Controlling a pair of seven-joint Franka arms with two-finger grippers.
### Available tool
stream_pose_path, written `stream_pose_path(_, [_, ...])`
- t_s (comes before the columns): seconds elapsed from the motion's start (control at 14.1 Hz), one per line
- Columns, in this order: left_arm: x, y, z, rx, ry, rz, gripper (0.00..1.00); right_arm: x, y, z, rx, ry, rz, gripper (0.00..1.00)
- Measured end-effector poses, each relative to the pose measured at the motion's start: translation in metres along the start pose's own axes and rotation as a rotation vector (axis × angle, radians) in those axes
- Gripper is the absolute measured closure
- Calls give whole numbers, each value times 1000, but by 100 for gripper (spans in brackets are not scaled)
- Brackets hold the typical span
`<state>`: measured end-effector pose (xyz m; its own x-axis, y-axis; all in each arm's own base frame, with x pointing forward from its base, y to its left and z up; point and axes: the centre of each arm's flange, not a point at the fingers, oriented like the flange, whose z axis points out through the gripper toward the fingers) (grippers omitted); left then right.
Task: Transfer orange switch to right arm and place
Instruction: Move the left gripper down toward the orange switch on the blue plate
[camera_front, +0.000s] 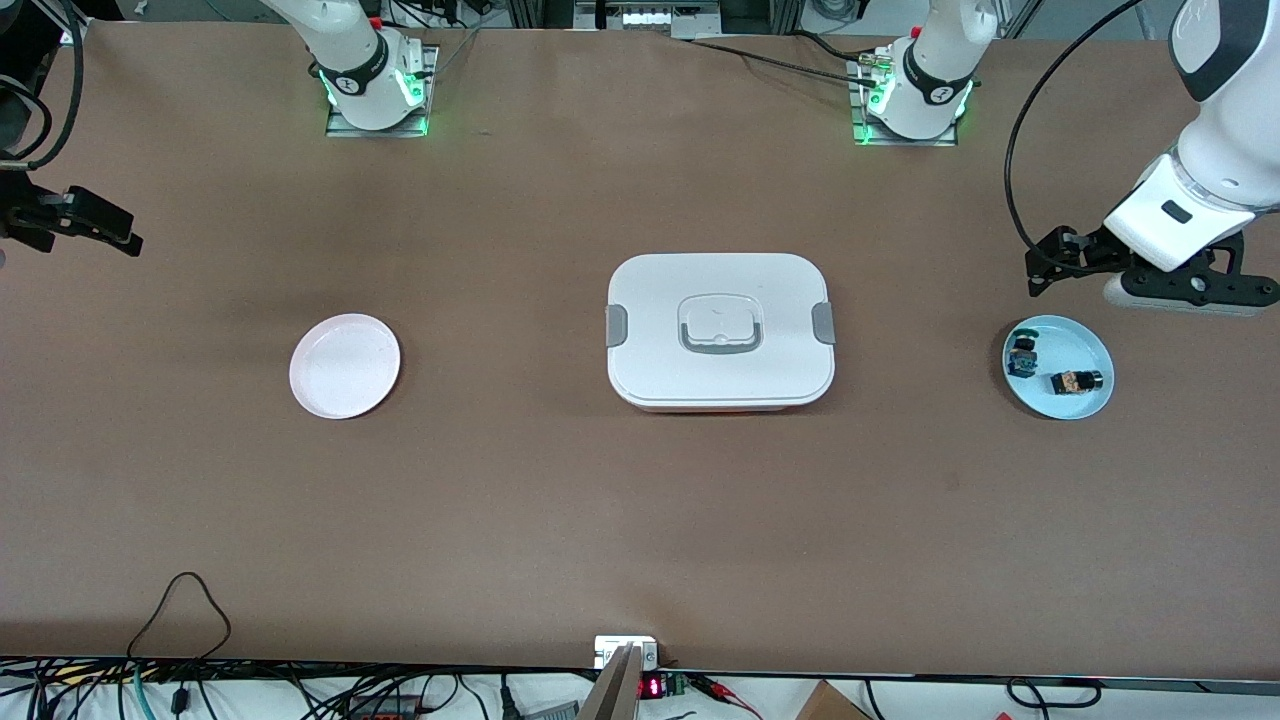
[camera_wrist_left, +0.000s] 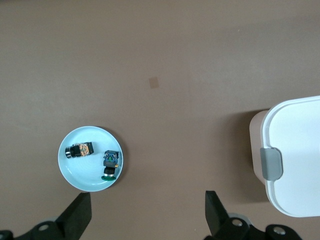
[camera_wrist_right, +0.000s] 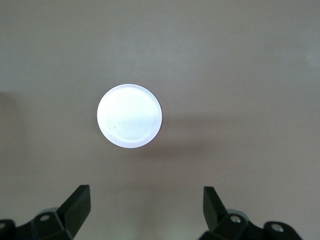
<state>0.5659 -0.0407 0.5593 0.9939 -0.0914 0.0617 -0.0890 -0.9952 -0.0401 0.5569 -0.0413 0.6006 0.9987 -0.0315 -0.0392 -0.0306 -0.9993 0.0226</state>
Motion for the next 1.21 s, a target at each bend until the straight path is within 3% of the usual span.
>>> stream_pose_path(0.78, [17,-3,-4,-2,3,-4,0,0,0,0,0,-4,-1,0])
stream_pose_path(1.21, [9,-4,2,-3,-71,-6,0,0,0,0,0,-4,-1,0])
